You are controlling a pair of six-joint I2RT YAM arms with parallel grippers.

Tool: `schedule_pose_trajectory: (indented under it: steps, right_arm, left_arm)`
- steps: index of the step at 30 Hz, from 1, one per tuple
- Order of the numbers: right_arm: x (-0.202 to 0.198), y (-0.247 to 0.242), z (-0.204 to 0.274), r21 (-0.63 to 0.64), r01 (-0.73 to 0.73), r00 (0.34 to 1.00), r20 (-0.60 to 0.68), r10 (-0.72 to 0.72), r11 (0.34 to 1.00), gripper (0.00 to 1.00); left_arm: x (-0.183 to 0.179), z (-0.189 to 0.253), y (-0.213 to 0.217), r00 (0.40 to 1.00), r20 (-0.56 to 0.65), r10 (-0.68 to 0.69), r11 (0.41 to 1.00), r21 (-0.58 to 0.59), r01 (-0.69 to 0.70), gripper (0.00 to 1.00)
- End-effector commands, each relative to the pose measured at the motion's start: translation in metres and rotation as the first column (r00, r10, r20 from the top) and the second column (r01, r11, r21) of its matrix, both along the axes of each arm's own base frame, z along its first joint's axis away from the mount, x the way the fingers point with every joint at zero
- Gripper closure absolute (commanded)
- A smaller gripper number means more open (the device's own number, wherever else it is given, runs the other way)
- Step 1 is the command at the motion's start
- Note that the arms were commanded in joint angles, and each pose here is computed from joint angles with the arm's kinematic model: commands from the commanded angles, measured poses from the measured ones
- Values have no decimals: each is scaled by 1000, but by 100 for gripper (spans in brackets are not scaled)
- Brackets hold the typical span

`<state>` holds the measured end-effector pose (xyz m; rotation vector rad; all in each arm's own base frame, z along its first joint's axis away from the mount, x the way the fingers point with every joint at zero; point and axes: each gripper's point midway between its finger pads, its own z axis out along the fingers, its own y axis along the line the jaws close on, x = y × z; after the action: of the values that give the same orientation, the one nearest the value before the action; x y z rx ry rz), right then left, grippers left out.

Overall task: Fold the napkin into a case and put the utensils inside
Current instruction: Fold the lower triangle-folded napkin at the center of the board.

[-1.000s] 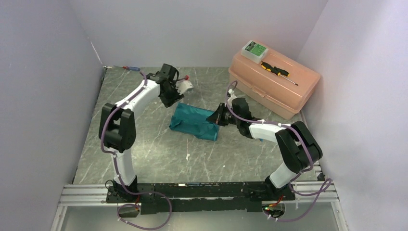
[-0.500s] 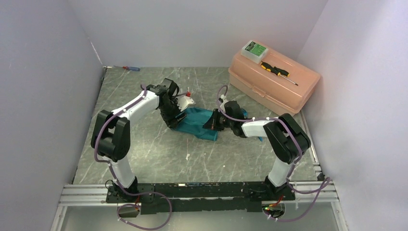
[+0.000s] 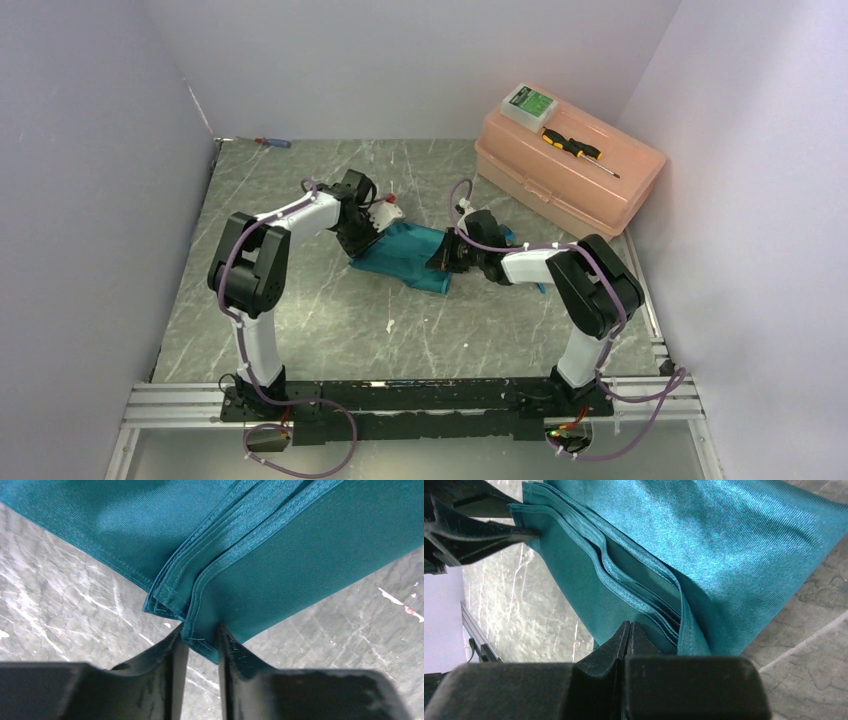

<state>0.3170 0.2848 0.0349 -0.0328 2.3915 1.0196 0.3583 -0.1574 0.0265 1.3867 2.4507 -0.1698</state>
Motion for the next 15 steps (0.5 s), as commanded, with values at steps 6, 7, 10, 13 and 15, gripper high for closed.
schedule_pose_trajectory:
  steps: [6, 7, 10, 13, 15]
  right_arm:
    - [16, -1, 40, -2, -2, 994, 110, 2, 1000, 100]
    - [20, 0, 47, 0, -3, 992, 122, 3, 1000, 97]
    - [36, 6, 64, 2, -17, 987, 157, 16, 1000, 91]
    - [57, 14, 68, -10, -23, 984, 177, 25, 1000, 90]
    - [73, 22, 61, -18, -30, 984, 173, 32, 999, 90]
  left_arm:
    - [23, 19, -8, 997, 32, 71, 995, -73, -69, 90]
    - [23, 18, -9, 997, 27, 75, 994, -79, -73, 90]
    - [19, 16, -12, 997, 0, 77, 993, -94, -76, 90]
    - [17, 15, -13, 997, -14, 78, 992, -96, -79, 89]
    - [18, 15, -12, 996, -15, 85, 992, -92, -86, 89]
